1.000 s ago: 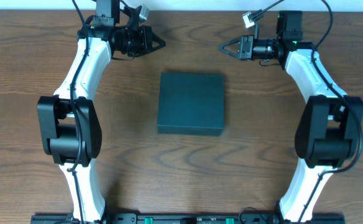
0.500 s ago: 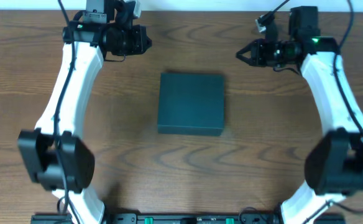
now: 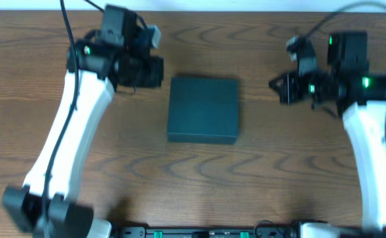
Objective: Pack container
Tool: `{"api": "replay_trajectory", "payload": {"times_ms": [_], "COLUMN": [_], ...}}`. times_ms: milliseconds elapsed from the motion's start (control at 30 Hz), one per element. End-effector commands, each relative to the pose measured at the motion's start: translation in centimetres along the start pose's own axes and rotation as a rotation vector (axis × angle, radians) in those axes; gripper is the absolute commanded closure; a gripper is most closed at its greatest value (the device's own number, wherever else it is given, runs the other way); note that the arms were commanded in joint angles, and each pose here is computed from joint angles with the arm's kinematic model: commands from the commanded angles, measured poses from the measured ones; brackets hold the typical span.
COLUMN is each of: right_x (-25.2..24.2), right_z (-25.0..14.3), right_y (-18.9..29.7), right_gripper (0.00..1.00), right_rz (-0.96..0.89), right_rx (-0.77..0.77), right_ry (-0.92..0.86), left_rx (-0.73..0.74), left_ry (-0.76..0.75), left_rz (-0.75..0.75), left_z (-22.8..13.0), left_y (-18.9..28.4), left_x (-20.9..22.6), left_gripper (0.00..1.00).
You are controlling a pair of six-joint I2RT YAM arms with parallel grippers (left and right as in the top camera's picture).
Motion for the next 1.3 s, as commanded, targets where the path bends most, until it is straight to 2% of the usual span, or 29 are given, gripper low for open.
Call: {"api": "replay_trajectory", "payload": {"times_ms": [0, 267, 400, 500, 533, 567, 600, 633, 767, 867, 1267], "right_x": [-0.1, -0.2, -0.1, 0.3, 0.4, 0.5, 0.5, 0.5, 0.5, 0.3, 0.1], "right_z": [-3.8, -15.1, -19.0, -20.3, -20.4, -20.5, -20.5, -20.5, -20.6, -22.0, -22.7], "right_y": [1.4, 3.1, 4.1, 5.1, 5.3, 5.5, 5.5, 5.5, 5.5, 5.2, 5.1], "right_gripper": [0.99, 0.98, 0.98, 0.99, 0.91, 0.57, 0.33, 0.01, 0.01, 0.01, 0.01], "right_rz": [-0.007, 0.020, 0.034, 0.044, 0.050, 0.055, 0.060, 0.065, 0.074, 0.067, 0.052], "right_rx": [-0.037, -0.122, -0.168, -0.204, -0.219, -0.229, -0.233, -0.231, -0.224, -0.159, -0.129], "right_ry": [-0.021, -0.079, -0.095, -0.080, -0.093, -0.117, -0.139, -0.177, -0.279, -0.334, -0.354], "left_rx": [-0.033, -0.060, -0.145, -0.218, -0.237, -0.253, -0.265, -0.272, -0.262, -0.255, -0.249], "left_ry": [-0.011, -0.009, 0.015, 0.019, 0.015, 0.010, 0.005, 0.003, 0.005, 0.009, 0.011], "left_rz": [0.055, -0.044, -0.047, -0.043, -0.039, -0.039, -0.039, -0.040, -0.041, -0.035, -0.035], "left_z": [-2.8, -15.3, -18.9, -20.1, -20.2, -20.3, -20.3, -20.3, -20.5, -20.7, -20.8], "left_y": [1.8, 2.4, 3.5, 4.5, 4.8, 5.1, 5.3, 5.4, 5.4, 5.3, 5.3], "left_x": [-0.3, -2.6, -3.2, -3.5, -3.5, -3.6, -3.7, -3.7, -3.7, -3.6, -3.6], "left_gripper": [0.94, 0.94, 0.94, 0.94, 0.94, 0.80, 0.47, 0.05, 0.05, 0.05, 0.05]}}
Point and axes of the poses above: each gripper's point midway between its finger pads, its own y axis back along the fingers, its own x axis along the line the jaws close on, z = x × y, the point moved 3 cm from there along y, back along the fingers, and after that the axes turned 13 degrees about -y, right-handed, at the moved point
